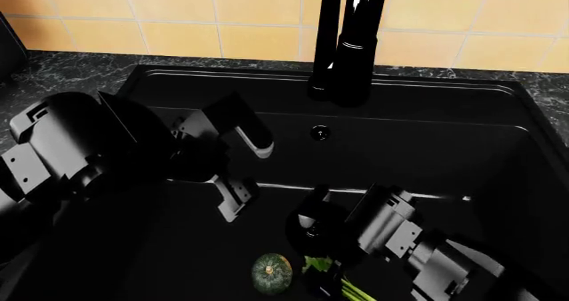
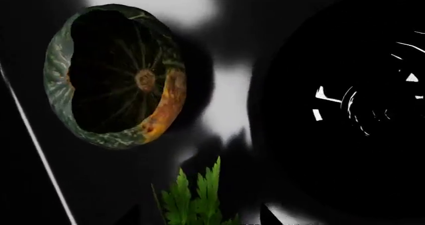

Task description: Pick up the fruits and vegetables and place them in the sink. Turn on the sink faucet to wash them. Then turn the sink off and put them in the tray.

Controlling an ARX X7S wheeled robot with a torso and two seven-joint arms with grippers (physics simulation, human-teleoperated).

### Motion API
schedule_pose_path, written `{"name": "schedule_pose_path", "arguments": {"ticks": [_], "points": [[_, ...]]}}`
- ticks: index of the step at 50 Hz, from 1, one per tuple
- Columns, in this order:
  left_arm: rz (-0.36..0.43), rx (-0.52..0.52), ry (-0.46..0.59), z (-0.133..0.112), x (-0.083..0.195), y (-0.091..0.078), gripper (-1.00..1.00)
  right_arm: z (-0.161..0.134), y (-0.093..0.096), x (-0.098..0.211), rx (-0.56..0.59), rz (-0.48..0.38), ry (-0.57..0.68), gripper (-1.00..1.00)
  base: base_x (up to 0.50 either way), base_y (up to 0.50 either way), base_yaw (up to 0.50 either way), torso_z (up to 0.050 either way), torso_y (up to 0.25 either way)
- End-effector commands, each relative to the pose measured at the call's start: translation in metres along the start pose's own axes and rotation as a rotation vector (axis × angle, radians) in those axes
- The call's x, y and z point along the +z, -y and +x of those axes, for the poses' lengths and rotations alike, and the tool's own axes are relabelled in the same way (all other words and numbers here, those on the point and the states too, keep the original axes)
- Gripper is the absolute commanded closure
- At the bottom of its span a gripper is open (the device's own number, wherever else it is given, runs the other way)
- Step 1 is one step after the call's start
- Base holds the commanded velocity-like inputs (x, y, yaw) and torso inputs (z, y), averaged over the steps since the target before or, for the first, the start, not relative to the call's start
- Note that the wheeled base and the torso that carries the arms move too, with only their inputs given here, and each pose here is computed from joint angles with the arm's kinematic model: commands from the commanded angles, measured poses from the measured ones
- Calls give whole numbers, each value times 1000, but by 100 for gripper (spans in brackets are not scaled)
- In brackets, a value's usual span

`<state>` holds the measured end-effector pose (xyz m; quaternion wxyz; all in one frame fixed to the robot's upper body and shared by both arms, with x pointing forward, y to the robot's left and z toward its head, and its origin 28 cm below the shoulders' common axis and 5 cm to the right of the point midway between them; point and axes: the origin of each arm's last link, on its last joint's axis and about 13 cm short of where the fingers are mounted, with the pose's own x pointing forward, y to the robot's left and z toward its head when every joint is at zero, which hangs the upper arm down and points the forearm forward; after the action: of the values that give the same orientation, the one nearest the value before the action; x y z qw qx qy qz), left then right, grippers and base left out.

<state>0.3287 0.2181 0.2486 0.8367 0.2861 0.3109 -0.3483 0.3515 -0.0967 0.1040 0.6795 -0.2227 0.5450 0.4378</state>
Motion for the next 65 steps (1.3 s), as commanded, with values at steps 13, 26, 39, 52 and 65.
{"name": "schedule_pose_path", "arguments": {"ticks": [13, 26, 39, 52, 65], "points": [[7, -9, -9, 1, -2, 1, -100, -35, 5, -18, -169, 33, -4, 100, 0, 0, -1, 0, 0], [37, -101, -64, 4, 2, 4, -100, -90, 4, -11, -329, 45, 170, 100, 0, 0, 0, 0, 0], [26, -283, -118, 13, 7, 3, -100, -120, 0, -13, -433, 54, 233, 100, 0, 0, 0, 0, 0], [35, -480, -102, 18, 17, 1, -100, -128, 1, -15, -475, 62, 238, 100, 0, 0, 0, 0, 0], [-34, -512, -88, 31, 21, -12, -100, -130, 2, -16, -497, 73, 245, 100, 0, 0, 0, 0, 0]]}}
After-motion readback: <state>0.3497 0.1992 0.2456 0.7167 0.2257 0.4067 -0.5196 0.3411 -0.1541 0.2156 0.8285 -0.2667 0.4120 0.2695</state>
